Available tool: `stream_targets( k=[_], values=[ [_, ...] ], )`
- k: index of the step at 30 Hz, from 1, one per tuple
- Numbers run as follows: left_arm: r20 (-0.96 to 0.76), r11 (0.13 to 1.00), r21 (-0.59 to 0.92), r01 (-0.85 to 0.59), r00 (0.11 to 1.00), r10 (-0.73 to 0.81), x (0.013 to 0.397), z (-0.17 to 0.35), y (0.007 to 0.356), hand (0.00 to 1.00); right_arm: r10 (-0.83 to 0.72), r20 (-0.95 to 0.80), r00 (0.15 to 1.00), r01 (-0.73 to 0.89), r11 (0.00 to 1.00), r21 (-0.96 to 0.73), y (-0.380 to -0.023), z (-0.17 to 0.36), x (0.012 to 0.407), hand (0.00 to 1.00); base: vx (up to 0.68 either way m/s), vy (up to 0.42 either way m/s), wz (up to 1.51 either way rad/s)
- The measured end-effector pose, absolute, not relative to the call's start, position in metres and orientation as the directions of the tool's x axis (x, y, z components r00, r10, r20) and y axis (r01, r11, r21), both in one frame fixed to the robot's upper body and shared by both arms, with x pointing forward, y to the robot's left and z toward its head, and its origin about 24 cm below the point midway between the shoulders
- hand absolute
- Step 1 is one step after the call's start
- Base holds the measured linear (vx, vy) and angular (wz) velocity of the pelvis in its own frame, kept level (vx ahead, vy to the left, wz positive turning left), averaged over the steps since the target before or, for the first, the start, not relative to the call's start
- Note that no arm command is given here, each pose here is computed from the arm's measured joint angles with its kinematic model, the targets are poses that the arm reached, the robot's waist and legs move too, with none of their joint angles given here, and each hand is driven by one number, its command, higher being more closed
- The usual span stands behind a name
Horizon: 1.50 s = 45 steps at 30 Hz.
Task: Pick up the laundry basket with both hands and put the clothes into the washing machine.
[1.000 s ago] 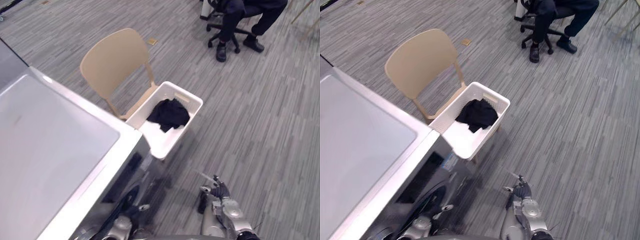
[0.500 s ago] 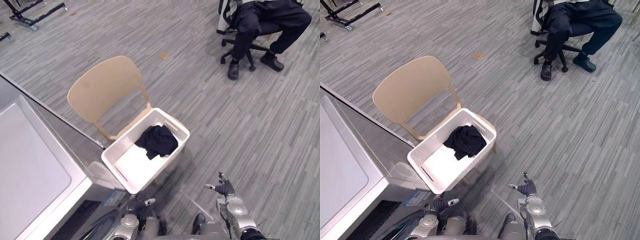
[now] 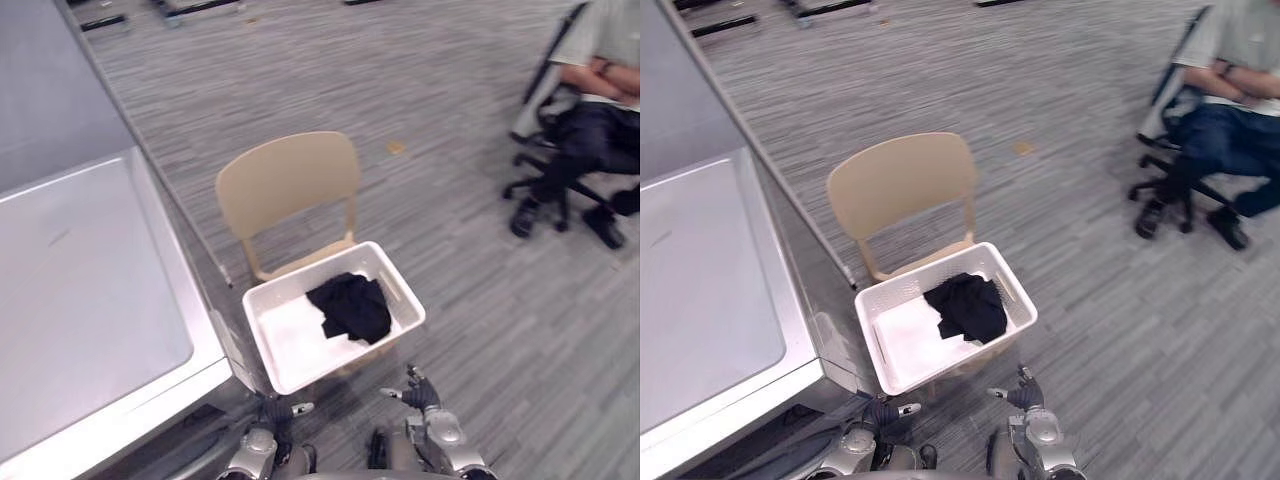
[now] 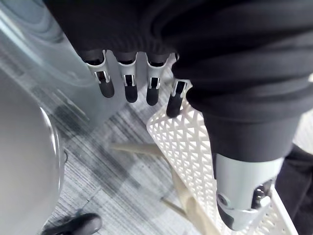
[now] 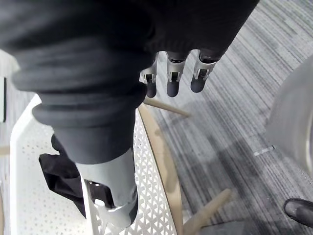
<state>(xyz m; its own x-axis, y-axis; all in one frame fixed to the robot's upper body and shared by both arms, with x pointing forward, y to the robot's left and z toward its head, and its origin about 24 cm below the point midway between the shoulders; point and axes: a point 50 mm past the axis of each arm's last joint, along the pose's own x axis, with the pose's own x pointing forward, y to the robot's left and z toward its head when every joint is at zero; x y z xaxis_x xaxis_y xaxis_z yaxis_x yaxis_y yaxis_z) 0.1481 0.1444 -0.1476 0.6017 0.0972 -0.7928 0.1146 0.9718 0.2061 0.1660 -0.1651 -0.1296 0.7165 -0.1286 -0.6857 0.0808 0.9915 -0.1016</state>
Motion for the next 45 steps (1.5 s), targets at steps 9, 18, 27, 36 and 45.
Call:
stream_targets(
  k=[9,18,27,36,45],
  values=[
    [-0.785,0.971,0.24,0.011,0.59,0.188,0.144,-0.148,0.158,0.0,-0.229,-0.44,0.868,0.12,0.958,-0.262,-0.204,-0.081,0.216,0.0,0.15,-0.259,1.14],
    [-0.78,0.959,0.283,0.001,0.582,0.229,0.138,-0.148,0.174,0.0,-0.353,-0.619,0.702,0.458,0.889,0.014,-0.226,-0.12,0.168,0.0,-0.02,0.02,0.69],
    [-0.809,0.951,0.309,0.009,0.528,0.258,0.113,-0.155,0.188,0.0,-0.445,-0.57,0.691,0.482,0.871,-0.096,-0.238,-0.106,0.155,0.0,-0.13,0.04,-0.02],
    [-0.803,0.951,0.309,0.023,0.541,0.248,0.109,-0.154,0.191,0.0,-0.433,-0.212,0.876,0.344,0.87,-0.353,-0.246,-0.04,0.186,0.0,0.04,0.016,-0.09],
    [-0.798,0.952,0.306,0.021,0.551,0.244,0.108,-0.154,0.191,0.0,-0.287,-0.099,0.953,0.205,0.848,-0.489,-0.246,-0.011,0.23,0.0,0.1,-0.009,0.01]
  ],
)
